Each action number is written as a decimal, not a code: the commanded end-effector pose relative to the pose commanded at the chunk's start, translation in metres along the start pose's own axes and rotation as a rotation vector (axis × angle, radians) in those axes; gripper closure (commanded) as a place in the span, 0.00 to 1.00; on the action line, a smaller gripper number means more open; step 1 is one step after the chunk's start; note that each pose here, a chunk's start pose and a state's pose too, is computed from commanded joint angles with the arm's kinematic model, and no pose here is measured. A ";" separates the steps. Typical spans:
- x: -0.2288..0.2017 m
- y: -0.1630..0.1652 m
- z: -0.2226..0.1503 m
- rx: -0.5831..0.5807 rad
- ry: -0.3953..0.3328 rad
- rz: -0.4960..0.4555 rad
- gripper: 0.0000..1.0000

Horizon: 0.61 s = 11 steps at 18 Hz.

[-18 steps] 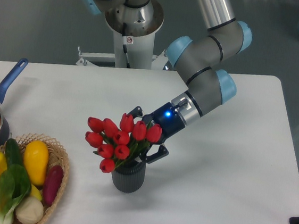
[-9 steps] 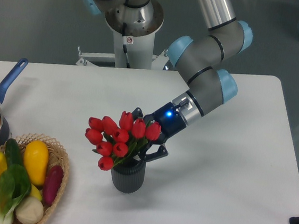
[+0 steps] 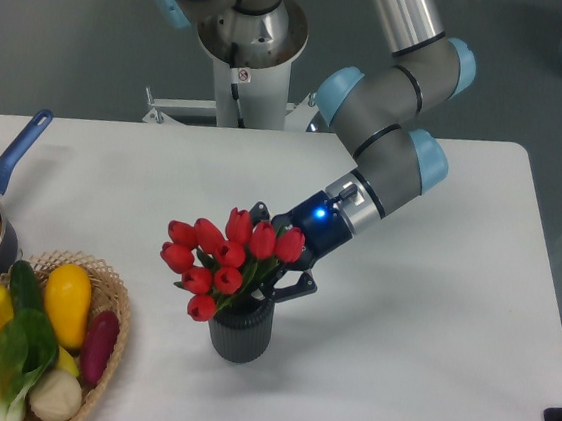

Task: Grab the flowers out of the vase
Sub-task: 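Lower the gripper around the tulip stems and close it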

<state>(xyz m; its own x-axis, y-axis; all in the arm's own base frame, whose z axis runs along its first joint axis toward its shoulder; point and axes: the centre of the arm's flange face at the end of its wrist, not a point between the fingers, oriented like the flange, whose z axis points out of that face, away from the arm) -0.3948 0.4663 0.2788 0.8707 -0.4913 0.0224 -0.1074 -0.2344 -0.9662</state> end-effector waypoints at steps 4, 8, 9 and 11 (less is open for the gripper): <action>-0.001 0.000 -0.003 0.003 -0.005 -0.001 0.46; -0.002 -0.003 -0.006 0.009 -0.011 0.002 0.46; -0.002 -0.004 -0.007 0.021 -0.014 -0.003 0.46; -0.001 -0.009 -0.010 0.024 -0.019 -0.007 0.46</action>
<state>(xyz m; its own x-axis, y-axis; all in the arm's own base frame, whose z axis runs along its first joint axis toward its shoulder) -0.3993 0.4605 0.2904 0.8805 -0.4733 0.0243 -0.0899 -0.2171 -0.9720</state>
